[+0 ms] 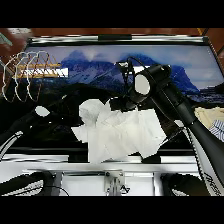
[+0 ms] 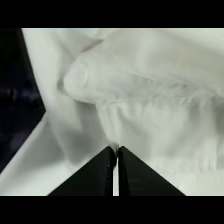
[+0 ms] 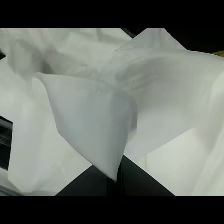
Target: Fold the shirts.
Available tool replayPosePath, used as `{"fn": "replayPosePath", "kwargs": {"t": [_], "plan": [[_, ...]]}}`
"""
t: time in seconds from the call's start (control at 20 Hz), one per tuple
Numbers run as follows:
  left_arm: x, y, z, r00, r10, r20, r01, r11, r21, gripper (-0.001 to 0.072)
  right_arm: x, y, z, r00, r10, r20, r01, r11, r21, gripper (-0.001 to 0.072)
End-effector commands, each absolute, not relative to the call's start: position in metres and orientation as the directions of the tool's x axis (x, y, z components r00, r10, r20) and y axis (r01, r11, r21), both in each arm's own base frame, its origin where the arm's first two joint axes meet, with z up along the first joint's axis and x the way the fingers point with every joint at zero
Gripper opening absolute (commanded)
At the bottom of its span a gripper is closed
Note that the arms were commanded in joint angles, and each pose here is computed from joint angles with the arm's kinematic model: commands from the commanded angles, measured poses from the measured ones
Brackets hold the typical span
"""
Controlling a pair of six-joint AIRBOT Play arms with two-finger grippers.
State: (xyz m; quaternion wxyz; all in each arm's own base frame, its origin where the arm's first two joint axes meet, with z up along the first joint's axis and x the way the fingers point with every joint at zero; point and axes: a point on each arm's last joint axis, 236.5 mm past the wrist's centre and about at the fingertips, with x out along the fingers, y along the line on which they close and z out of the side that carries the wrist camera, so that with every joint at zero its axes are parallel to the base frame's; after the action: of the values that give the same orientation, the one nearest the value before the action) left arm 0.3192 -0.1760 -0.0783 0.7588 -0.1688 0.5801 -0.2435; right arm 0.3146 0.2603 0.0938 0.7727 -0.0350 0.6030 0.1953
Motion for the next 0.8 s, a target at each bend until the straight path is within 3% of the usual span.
{"fn": "replayPosePath", "kwargs": {"t": [0.0,0.2,0.45,0.6,0.75], "plan": [[0.314,-0.202,-0.057,0.175,-0.674,-0.718,0.211,0.738,-0.641,0.0047,0.316,0.258,0.094,0.203,0.251,-0.946,-0.343,0.924,0.171,0.0076],[0.320,-0.207,-0.028,0.151,-0.725,-0.672,0.243,0.686,-0.686,0.0046,0.320,0.253,0.093,0.218,0.229,-0.949,-0.342,0.929,0.145,0.0076],[0.378,-0.168,0.028,0.315,-0.735,-0.600,0.255,0.675,-0.692,0.0046,0.323,0.232,0.090,0.232,0.137,-0.963,-0.330,0.943,0.055,0.0076],[0.405,-0.158,0.072,0.426,-0.804,-0.415,0.171,0.523,-0.835,0.0046,0.329,0.234,0.092,0.259,0.148,-0.954,-0.331,0.942,0.056,0.0075],[0.408,-0.169,0.088,0.417,-0.853,-0.313,0.150,0.404,-0.902,0.0047,0.338,0.241,0.096,0.297,0.178,-0.938,-0.335,0.939,0.072,0.0076]]}}
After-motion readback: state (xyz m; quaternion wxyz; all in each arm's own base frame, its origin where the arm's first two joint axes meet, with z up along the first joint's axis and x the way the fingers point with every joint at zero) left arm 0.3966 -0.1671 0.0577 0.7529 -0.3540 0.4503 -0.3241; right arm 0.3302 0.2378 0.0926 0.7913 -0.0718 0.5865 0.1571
